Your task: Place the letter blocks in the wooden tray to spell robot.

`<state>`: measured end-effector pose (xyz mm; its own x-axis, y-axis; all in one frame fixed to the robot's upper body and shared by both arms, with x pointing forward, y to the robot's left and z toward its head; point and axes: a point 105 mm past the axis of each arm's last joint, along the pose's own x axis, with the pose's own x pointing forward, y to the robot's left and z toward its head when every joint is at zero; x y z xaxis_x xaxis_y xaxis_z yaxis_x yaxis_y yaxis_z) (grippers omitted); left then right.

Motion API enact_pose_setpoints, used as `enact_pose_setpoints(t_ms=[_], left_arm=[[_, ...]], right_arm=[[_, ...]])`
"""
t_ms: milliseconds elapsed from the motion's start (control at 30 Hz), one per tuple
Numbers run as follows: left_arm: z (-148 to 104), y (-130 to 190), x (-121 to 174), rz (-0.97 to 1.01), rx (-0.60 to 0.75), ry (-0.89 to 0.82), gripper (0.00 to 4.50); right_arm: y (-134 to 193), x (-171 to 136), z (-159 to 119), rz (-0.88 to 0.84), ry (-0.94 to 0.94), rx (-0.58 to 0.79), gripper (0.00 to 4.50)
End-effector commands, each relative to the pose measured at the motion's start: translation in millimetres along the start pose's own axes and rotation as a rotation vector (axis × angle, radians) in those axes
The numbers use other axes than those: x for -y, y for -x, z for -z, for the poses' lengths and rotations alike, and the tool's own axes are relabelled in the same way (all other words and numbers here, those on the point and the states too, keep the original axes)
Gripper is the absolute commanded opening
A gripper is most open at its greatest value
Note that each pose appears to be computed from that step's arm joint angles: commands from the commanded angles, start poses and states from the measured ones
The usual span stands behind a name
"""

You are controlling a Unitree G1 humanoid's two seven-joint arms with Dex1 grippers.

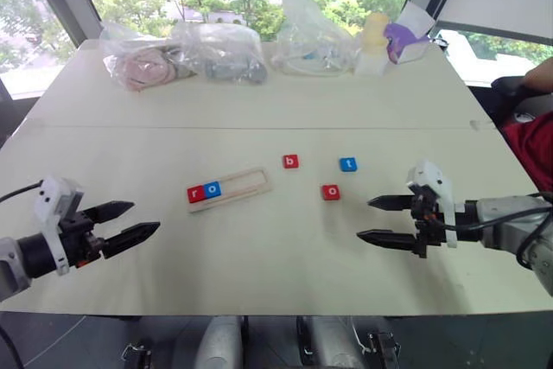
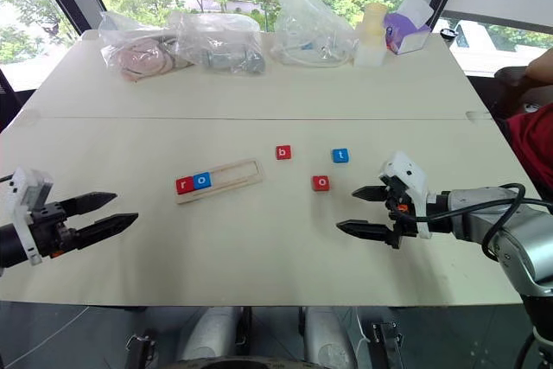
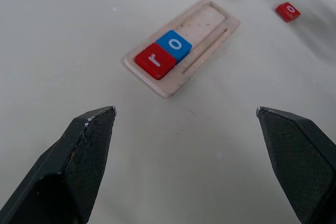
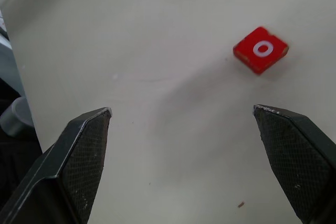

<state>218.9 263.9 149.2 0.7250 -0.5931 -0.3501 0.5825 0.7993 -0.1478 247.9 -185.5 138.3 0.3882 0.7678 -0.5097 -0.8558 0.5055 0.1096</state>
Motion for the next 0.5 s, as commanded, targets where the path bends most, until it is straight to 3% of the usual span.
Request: enact_pose_setpoints(t_ms=[33, 500], left_arm=[[-10.4, 4.1, -0.1, -0.019, 0.024, -0.053, 4.50], [-13.3, -3.6, -4.0, -0.009, 0.007, -0.110, 4.50]], right_arm=[[5.5, -0.7, -5.5, 0.012, 0.047, -0.002, 4.46], [0.0, 1.2, 3.9, 0.050, 0.026, -0.022, 4.46]])
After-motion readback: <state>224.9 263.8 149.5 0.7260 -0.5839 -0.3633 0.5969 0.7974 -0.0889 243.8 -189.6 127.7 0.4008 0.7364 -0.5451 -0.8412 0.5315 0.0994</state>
